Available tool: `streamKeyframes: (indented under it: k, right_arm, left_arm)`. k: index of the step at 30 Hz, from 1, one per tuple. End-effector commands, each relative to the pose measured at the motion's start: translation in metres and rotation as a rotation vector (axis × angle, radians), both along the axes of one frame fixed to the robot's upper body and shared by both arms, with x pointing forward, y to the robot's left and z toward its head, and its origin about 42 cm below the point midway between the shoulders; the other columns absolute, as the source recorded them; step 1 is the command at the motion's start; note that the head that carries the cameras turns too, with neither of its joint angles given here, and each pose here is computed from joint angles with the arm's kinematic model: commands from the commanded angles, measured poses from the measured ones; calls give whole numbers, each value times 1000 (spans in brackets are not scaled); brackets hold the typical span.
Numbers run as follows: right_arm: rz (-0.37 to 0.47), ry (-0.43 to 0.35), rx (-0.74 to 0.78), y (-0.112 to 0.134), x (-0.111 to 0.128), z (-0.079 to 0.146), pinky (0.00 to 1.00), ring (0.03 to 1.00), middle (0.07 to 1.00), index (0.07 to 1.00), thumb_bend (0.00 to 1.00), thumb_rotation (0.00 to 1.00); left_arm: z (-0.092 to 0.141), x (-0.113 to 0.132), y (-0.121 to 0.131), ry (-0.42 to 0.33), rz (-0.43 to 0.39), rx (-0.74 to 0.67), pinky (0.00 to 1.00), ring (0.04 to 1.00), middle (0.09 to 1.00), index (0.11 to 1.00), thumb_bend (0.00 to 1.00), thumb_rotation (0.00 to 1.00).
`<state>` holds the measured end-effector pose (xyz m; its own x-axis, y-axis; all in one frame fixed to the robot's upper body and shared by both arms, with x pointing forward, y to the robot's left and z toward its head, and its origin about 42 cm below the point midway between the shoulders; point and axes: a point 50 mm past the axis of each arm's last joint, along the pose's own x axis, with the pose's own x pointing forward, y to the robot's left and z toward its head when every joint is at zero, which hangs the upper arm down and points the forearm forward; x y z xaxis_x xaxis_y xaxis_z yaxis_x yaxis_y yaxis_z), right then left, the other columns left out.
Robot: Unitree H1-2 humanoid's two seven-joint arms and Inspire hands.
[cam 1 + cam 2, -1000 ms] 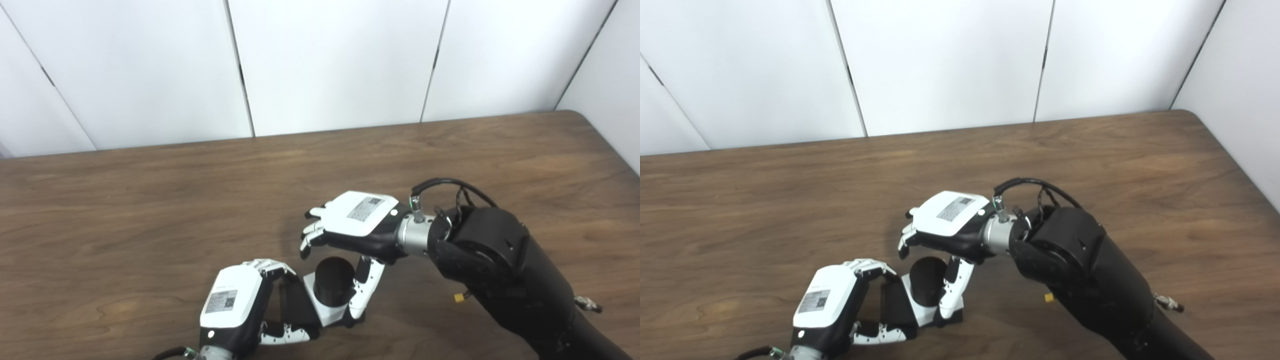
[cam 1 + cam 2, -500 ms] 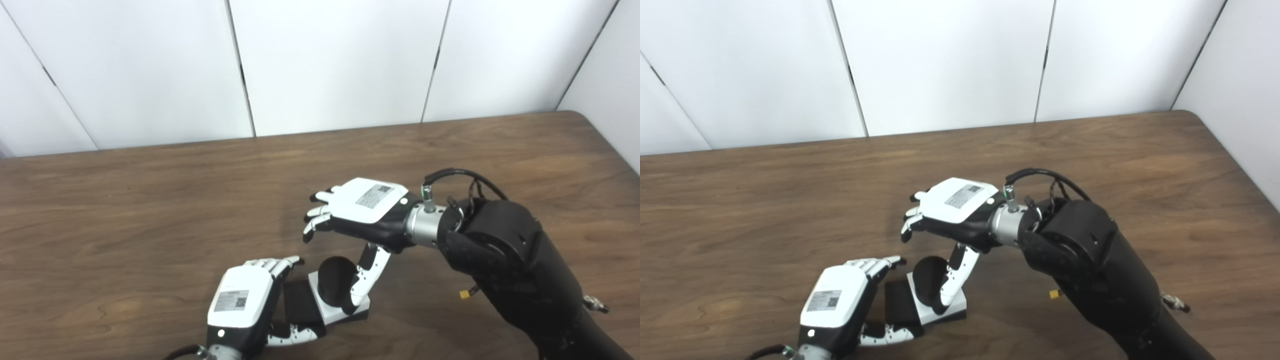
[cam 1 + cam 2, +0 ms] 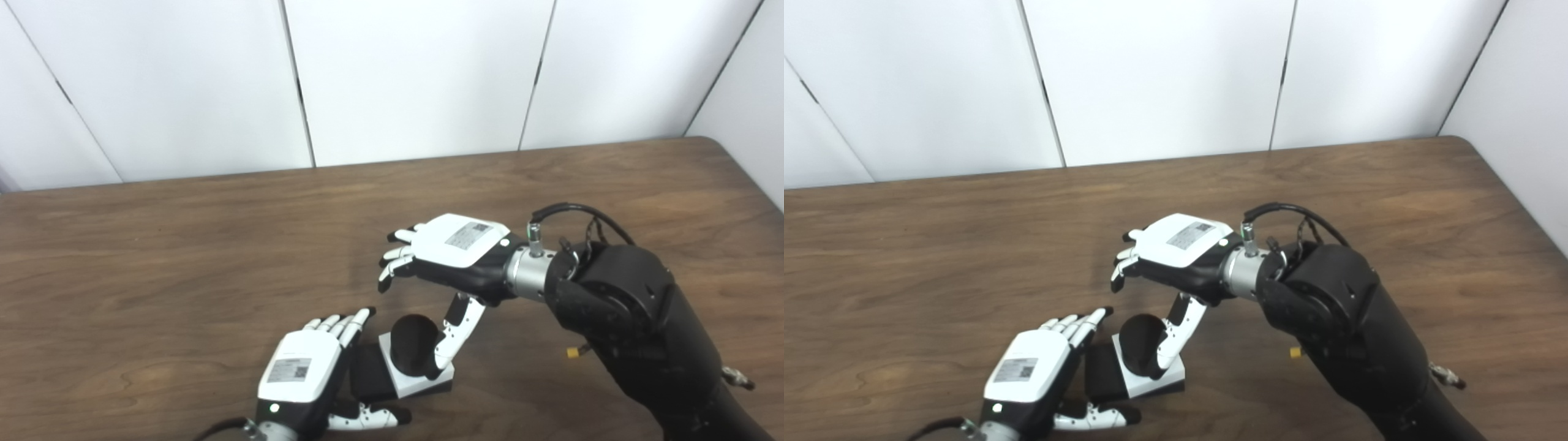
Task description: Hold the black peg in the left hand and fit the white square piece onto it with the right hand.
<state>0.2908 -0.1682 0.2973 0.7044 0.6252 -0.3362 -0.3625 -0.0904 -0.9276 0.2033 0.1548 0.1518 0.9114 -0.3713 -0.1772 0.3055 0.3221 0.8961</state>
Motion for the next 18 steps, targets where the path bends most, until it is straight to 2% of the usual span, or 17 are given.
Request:
streamKeyframes:
  k: [1,2,3,4,5,6,7,11,12,13,16,18]
  right_arm:
    - [-51,-18,60,-17,0,9,1000,1000,905,816,1000,599]
    - [-88,19,98,-30,-3,6,1000,1000,905,822,1000,607]
    - [-129,56,135,-42,-6,3,997,1000,914,850,936,668]
    - [-156,80,160,-50,-9,1,983,995,924,882,871,781]
    - [-206,106,207,-63,-14,-5,978,994,927,893,849,819]
    - [-253,123,252,-74,-19,-11,961,987,935,912,840,908]
    - [-283,133,283,-81,-23,-16,936,982,943,932,833,963]
    - [-416,167,450,-109,-45,-42,897,977,962,967,789,999]
    - [-447,167,483,-113,-50,-49,897,982,974,979,735,1000]
    - [-477,166,516,-118,-56,-55,888,976,973,976,717,1000]
    - [-586,143,602,-125,-77,-77,909,978,987,988,682,1000]
    - [-635,143,681,-125,-88,-89,939,984,994,995,658,1000]
  left_arm:
    - [6,-8,16,64,61,-102,853,879,874,921,1000,650]
    - [13,-11,24,69,105,-184,840,873,868,913,1000,648]
    - [18,-13,32,79,150,-259,791,858,868,909,1000,643]
    - [21,-16,37,87,178,-308,743,850,882,917,1000,650]
    - [24,-18,45,73,210,-380,726,847,887,920,1000,653]
    - [25,-20,53,53,235,-435,723,848,893,912,989,660]
    - [25,-21,59,37,250,-471,750,859,899,913,953,682]
    - [22,-23,80,-5,345,-675,868,910,924,931,838,714]
    - [21,-23,84,-13,360,-711,900,930,934,934,765,770]
    - [20,-23,88,-19,370,-741,919,939,936,930,719,786]
    - [16,-21,98,-58,390,-783,903,953,958,934,597,859]
    - [13,-19,103,-74,393,-811,883,946,956,927,568,878]
